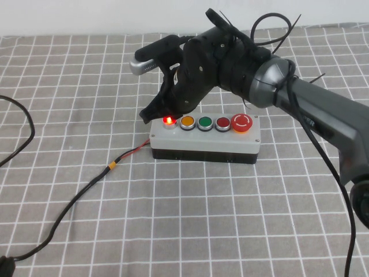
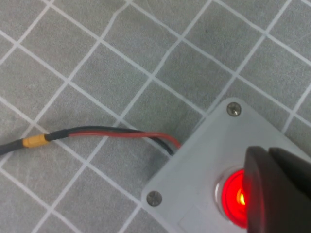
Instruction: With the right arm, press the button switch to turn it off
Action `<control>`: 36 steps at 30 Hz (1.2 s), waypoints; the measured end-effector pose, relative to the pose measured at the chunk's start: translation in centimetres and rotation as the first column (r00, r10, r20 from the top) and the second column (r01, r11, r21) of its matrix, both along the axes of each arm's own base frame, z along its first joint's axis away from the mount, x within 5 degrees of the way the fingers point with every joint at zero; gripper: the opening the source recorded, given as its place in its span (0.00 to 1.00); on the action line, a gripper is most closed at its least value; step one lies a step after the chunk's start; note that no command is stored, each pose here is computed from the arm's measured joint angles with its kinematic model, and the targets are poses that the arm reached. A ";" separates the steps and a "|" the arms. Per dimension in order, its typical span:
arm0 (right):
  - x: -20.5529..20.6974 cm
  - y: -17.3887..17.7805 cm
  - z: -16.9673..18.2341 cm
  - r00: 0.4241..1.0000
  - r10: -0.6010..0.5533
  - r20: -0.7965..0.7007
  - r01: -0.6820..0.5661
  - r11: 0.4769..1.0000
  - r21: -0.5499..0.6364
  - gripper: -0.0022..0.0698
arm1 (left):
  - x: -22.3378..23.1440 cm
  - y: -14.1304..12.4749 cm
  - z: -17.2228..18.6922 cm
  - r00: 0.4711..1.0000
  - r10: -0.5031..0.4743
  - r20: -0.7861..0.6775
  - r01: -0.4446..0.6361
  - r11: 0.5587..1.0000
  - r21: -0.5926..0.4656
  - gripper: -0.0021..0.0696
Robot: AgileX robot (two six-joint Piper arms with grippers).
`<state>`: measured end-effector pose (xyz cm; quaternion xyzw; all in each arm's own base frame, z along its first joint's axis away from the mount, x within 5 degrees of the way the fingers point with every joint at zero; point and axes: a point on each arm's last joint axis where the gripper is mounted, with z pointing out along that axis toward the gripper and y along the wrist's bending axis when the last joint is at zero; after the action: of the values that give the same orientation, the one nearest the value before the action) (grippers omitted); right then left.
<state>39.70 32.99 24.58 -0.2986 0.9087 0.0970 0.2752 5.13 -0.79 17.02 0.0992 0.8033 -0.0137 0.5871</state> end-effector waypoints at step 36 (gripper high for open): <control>-22.7 -21.2 23.5 0.906 -0.145 0.398 0.075 0.979 0.187 0.01 | 0.0 0.0 0.0 1.000 0.000 0.000 0.000 1.000 -0.002 0.02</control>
<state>16.97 11.83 48.06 -0.2361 0.8348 0.0925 0.4887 5.13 -0.79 17.02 0.0987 0.8034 -0.0144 0.5871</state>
